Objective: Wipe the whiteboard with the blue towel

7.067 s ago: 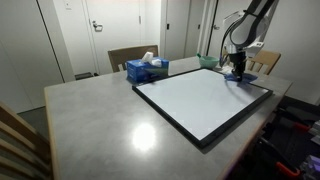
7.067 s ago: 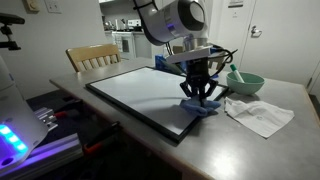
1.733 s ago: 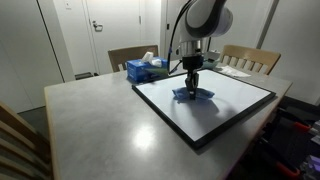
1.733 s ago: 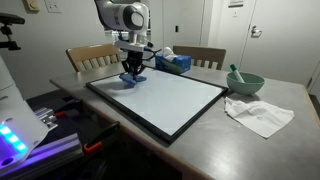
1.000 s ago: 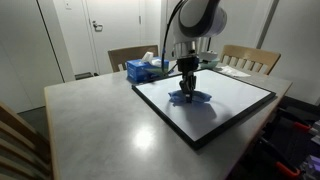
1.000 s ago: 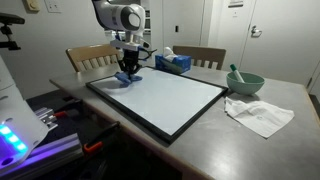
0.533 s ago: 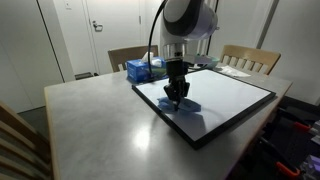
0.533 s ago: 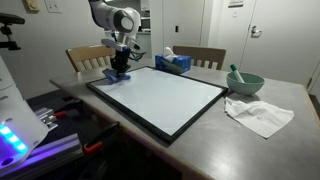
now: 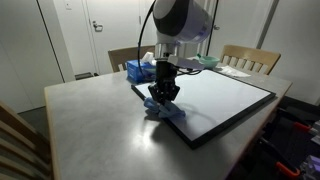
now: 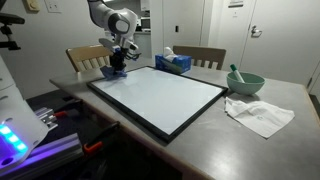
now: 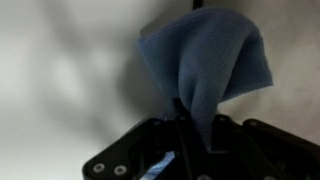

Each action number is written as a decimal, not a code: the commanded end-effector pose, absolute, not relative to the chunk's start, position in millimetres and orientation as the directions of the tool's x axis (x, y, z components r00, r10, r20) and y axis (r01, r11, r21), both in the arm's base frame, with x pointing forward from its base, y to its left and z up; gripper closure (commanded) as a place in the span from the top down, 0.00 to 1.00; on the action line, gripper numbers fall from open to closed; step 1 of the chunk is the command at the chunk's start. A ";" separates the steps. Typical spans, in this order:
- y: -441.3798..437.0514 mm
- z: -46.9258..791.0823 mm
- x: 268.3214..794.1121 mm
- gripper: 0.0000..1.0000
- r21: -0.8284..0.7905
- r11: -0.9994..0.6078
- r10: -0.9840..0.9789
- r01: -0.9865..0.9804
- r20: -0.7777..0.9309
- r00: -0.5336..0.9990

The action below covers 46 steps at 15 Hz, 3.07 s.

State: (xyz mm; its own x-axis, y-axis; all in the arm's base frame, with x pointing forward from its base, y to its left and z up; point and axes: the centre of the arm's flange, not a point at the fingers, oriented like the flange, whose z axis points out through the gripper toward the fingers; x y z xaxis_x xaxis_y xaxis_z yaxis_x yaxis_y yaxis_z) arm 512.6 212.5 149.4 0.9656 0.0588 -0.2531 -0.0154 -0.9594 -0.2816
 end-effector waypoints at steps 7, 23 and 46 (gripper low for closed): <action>243.3 147.8 487.4 0.04 -0.181 -0.983 0.020 -0.030 -0.271 0.962; 246.8 140.7 409.7 0.04 -0.069 -0.997 -0.018 -0.037 -0.257 0.966; 161.2 117.5 390.9 0.04 -0.142 -0.987 0.080 0.072 -0.056 0.995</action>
State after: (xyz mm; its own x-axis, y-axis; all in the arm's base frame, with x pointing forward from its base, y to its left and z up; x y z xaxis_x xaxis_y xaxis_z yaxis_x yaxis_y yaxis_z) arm 407.8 200.2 158.2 0.9970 0.0770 -0.0020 0.0759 -0.9869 -0.1426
